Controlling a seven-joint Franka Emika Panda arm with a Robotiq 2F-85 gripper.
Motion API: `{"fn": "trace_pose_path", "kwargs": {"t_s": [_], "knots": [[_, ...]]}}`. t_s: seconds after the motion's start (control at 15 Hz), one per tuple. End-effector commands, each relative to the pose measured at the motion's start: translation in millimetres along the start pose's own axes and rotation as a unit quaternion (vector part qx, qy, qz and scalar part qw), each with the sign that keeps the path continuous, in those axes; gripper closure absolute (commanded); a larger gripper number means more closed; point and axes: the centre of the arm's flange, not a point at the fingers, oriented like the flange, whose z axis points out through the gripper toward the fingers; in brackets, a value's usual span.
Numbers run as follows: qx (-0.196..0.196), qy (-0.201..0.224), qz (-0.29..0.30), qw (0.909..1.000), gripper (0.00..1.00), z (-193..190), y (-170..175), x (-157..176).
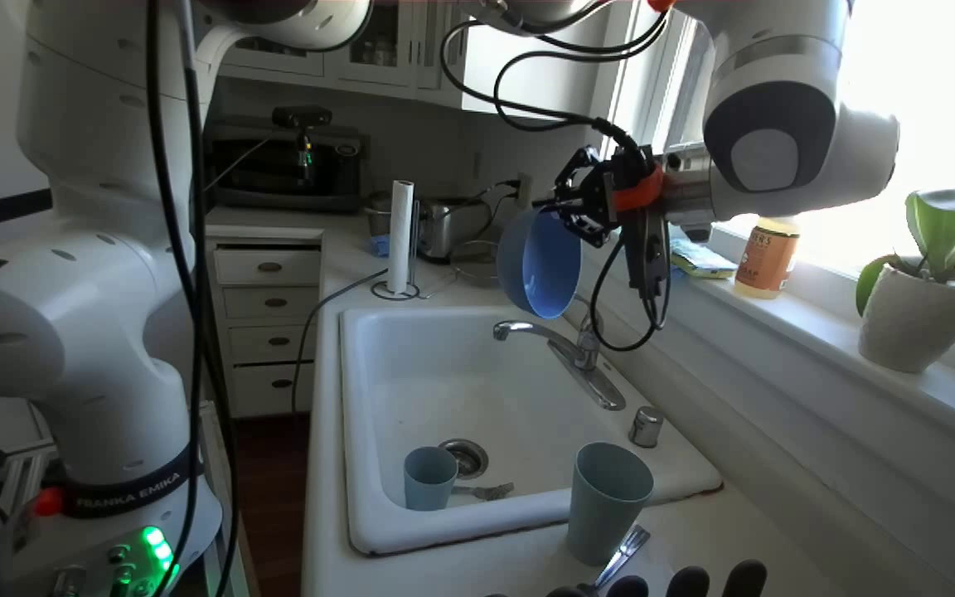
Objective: Pick up the blue bowl and pour the water in the blue bowl into the sink then put the bowl back where it was and place the gray cup inside the blue bowl
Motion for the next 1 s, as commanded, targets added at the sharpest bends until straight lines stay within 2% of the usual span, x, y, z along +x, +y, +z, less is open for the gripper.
{"fn": "trace_pose_path", "kwargs": {"t_s": [0.0,0.2,0.4,0.6,0.93], "knots": [[-0.079,-0.004,0.015,0.9968,0.99,12.9,-12.4,9.3],[-0.145,-0.01,0.029,0.989,0.99,20.2,-9.7,22.2],[-0.212,-0.015,0.044,0.9761,0.99,27.8,-2.3,33.9],[-0.263,-0.017,0.054,0.9632,0.99,30.4,2.9,42.8],[-0.348,0.004,0.096,0.9325,0.99,23.4,27.1,45.7]]}}
